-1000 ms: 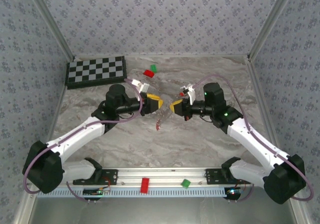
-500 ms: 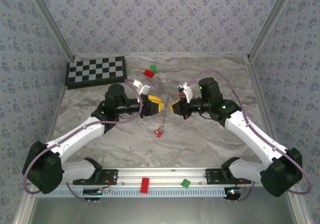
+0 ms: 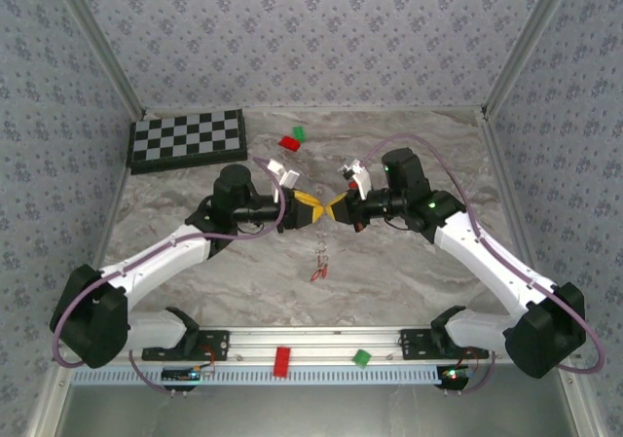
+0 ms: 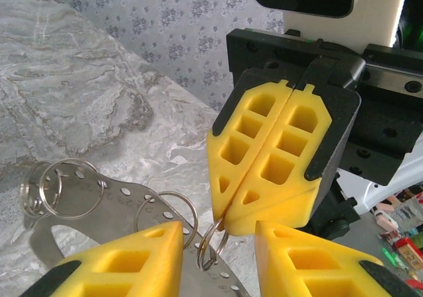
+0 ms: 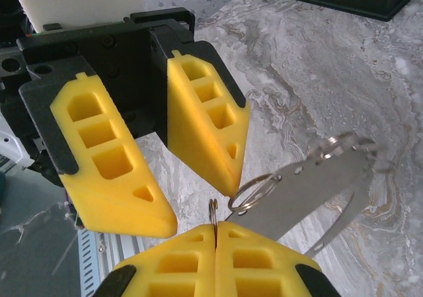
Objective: Put the keys on the keyring
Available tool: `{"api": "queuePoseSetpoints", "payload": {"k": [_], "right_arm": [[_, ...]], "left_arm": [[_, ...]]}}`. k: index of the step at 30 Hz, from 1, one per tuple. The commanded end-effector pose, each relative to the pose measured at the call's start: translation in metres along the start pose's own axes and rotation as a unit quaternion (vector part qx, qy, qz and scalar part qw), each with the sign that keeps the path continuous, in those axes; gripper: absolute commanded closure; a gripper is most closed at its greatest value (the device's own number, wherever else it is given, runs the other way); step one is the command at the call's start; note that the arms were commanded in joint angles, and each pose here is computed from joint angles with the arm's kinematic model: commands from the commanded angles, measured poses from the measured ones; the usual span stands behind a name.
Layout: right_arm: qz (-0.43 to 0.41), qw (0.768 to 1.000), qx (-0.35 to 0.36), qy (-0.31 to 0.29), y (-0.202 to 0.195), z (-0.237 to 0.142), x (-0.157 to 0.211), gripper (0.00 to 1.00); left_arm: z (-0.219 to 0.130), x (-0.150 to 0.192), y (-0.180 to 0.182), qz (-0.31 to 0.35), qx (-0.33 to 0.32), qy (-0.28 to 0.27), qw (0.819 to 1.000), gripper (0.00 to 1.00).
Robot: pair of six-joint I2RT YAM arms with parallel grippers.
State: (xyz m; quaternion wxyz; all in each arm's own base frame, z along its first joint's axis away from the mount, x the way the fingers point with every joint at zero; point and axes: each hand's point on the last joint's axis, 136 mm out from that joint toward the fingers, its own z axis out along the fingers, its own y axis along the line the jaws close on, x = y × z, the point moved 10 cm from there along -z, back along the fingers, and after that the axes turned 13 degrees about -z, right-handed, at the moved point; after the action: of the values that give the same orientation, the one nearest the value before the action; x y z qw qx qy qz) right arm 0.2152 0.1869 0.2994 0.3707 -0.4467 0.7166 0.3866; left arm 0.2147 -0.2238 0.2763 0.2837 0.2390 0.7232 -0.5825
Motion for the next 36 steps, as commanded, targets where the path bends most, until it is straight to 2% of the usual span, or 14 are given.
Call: {"api": "queuePoseSetpoints", "payload": {"k": [1,3,7,12,13,17,18,19,23,27,32,36], "right_arm": [[-0.023,0.999,-0.017,-0.02,0.006,-0.004,-0.015,1.0],[-0.023,0.999,-0.02,-0.02,0.007,-0.004,-0.015,1.0],[-0.023,0.999,-0.02,-0.019,0.008,-0.003,-0.014,1.0],[-0.023,0.999,-0.022,-0.016,0.009,-0.002,-0.013,1.0],[-0.023,0.999,-0.021,-0.016,0.009,-0.002,-0.013,1.0],[-0.022,1.0,-0.015,-0.015,0.009,-0.004,-0.013,0.99],[-0.021,1.0,-0.01,-0.016,0.009,-0.004,-0.012,0.88],[-0.019,1.0,-0.004,-0.018,0.008,-0.005,-0.011,0.85],[-0.009,0.999,0.016,-0.052,0.007,-0.012,-0.007,0.74],[0.016,0.992,0.059,-0.113,0.0,-0.029,0.001,0.68],[0.033,0.98,0.107,-0.165,-0.005,-0.047,0.012,0.67],[0.036,0.977,0.099,-0.185,-0.004,-0.048,0.013,0.67]], "left_arm": [[0.003,-0.003,-0.006,0.018,0.016,0.009,1.0,0.68],[0.004,-0.004,-0.007,0.018,0.016,0.01,1.0,0.68],[0.005,-0.003,-0.008,0.019,0.019,0.012,1.0,0.75],[0.003,-0.002,-0.01,0.024,0.016,0.011,1.0,0.99],[0.003,-0.003,-0.01,0.025,0.014,0.01,1.0,1.0],[0.002,-0.004,-0.012,0.027,0.013,0.0,1.0,1.0],[0.001,-0.004,-0.012,0.027,0.011,-0.006,1.0,1.0],[0.0,-0.005,-0.012,0.027,0.009,-0.013,1.0,1.0],[-0.004,-0.007,-0.015,0.029,0.008,-0.049,0.998,1.0],[-0.009,-0.009,-0.024,0.034,0.007,-0.086,0.996,1.0],[-0.012,-0.008,-0.033,0.038,0.013,-0.134,0.99,1.0],[-0.009,-0.009,-0.038,0.035,0.027,-0.161,0.986,1.0]]}}
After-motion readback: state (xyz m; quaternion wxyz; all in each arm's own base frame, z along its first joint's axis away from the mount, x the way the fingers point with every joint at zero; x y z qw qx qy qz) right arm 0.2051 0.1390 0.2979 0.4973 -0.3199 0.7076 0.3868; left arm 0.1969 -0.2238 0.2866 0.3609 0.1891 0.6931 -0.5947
